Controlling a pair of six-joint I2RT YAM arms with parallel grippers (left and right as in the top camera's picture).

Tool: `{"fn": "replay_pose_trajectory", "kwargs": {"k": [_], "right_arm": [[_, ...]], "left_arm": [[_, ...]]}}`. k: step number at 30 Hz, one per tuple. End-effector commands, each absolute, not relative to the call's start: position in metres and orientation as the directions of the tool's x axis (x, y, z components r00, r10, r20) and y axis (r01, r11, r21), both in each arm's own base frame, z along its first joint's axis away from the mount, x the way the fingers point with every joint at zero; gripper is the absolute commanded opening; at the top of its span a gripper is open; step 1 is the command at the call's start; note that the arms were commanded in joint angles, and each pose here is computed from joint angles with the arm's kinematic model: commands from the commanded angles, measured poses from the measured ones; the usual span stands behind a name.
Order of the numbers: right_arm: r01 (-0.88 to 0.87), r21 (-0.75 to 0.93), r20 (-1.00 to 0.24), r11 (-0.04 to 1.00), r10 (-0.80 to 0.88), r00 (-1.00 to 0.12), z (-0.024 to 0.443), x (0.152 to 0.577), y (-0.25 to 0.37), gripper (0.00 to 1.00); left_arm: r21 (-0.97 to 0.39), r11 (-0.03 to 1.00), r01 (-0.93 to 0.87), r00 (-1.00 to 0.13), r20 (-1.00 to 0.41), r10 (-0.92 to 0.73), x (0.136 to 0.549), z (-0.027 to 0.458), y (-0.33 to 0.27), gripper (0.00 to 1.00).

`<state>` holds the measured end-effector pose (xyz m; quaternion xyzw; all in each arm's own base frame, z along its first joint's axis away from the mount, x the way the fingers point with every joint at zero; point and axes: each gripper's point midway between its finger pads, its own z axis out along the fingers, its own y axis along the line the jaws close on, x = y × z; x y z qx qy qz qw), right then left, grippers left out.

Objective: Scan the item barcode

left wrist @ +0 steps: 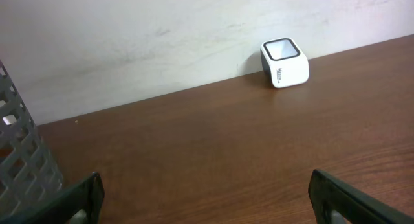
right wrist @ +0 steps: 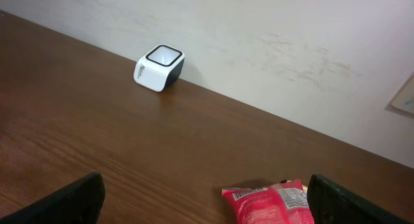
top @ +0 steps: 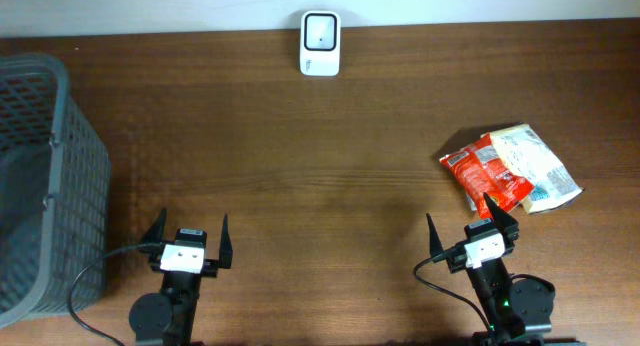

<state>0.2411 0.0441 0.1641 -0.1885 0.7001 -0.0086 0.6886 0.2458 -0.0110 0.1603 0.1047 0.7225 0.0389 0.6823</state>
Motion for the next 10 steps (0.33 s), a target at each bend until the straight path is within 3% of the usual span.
{"fn": "replay_pose_trajectory", "kwargs": {"k": [1,10], "right_arm": [[-0.261,-0.26,-0.964,0.929,-0.265,0.017,0.1617,0.2406,0.0462,0.99],[-0.261,-0.26,-0.964,0.929,-0.265,0.017,0.1617,0.2406,0.0462,0.99]], "left_arm": [[0.212,0.972,0.098,-0.045,-0.975,0.217,0.2454,0.1598,-0.0112,0.99],[0.212,0.972,0.098,-0.045,-0.975,0.217,0.2454,0.1598,-0.0112,0.99]]}}
